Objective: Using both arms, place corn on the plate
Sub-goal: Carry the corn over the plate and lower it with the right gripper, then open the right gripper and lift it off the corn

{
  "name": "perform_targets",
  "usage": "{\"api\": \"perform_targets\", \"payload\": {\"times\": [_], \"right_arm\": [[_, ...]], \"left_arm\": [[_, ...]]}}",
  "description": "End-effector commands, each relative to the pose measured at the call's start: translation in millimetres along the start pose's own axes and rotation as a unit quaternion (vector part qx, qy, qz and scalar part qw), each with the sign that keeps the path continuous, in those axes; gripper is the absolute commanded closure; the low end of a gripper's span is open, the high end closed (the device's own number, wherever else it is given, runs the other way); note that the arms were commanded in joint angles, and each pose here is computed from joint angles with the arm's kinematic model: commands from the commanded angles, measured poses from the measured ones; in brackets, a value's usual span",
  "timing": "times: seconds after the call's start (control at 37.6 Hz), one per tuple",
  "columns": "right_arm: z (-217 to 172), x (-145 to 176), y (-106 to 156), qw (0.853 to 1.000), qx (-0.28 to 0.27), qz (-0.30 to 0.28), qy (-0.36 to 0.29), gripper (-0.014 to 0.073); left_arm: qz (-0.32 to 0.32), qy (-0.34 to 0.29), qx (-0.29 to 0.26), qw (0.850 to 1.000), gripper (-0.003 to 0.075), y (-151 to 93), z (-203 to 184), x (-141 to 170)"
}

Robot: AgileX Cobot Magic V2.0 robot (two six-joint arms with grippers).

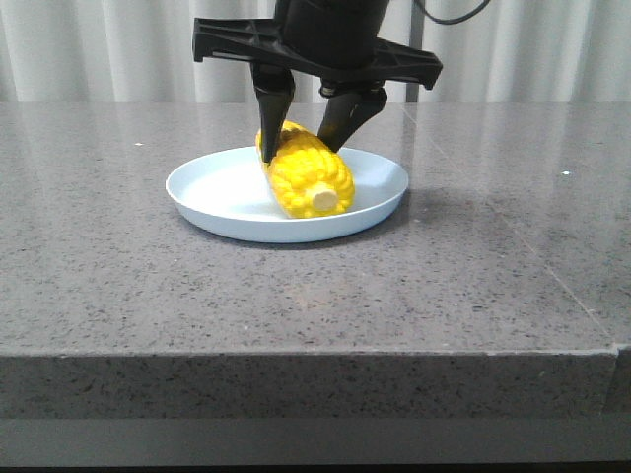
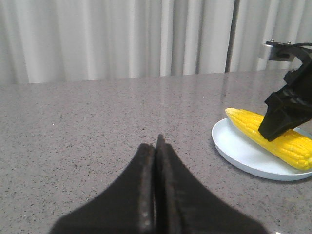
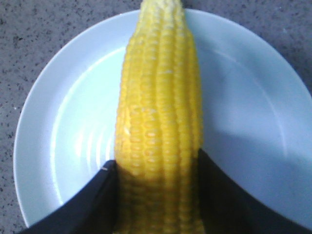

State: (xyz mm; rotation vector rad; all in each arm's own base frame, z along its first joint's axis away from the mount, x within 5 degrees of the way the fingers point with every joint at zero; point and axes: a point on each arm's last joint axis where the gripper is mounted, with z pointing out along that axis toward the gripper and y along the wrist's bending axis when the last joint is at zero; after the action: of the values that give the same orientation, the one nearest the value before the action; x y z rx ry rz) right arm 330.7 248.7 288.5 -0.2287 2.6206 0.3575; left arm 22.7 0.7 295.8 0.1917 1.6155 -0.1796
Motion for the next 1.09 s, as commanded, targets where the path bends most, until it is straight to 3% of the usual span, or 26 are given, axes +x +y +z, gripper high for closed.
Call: {"api": "perform_targets", "payload": {"times": [0.0, 0.16, 0.37, 0.45, 0.67, 0.77, 0.85, 1.06], "right_arm": [[-32.2, -14.3, 3.8, 0.998, -0.021, -0.004, -0.057, 0.0235], [-37.0, -14.9, 3.9, 0.998, -0.024, -0.003, -0.062, 0.0022], [-116.3, -30.3, 4.2, 0.990, -0.046, -0.003, -0.136, 0.0016], [-146.2, -38.2, 1.0, 0.987, -0.035, -0.004, -0.156, 0.0139], [-179.7, -46.0, -18.7, 0.983, 0.067, -0.017, -0.168, 0.0660], [-185.6, -43.1, -36.2, 0.986, 0.091, -0.011, -0.137, 0.0662], [-197.6, -42.0, -54.0, 0.989, 0.071, -0.006, -0.126, 0.0662], [-230.8, -26.1, -114.5, 0.986, 0.076, 0.060, -0.134, 0.0662]], "left_arm": [[-0.002, -0.047, 0.003, 0.999, 0.0741, -0.8, -1.2, -14.2], [-0.002, -0.047, 0.003, 0.999, 0.0741, -0.8, -1.2, -14.2], [-0.002, -0.047, 0.003, 0.999, 0.0741, -0.8, -1.2, -14.2], [-0.002, -0.047, 0.003, 0.999, 0.0741, -0.8, -1.2, -14.2], [-0.002, -0.047, 0.003, 0.999, 0.0741, -0.8, -1.2, -14.2], [-0.002, -0.047, 0.003, 0.999, 0.0741, -0.8, -1.2, -14.2], [-0.002, -0.047, 0.003, 0.999, 0.0741, -0.8, -1.2, -14.2], [-0.002, -0.047, 0.003, 0.999, 0.0741, -0.8, -1.2, -14.2]]}}
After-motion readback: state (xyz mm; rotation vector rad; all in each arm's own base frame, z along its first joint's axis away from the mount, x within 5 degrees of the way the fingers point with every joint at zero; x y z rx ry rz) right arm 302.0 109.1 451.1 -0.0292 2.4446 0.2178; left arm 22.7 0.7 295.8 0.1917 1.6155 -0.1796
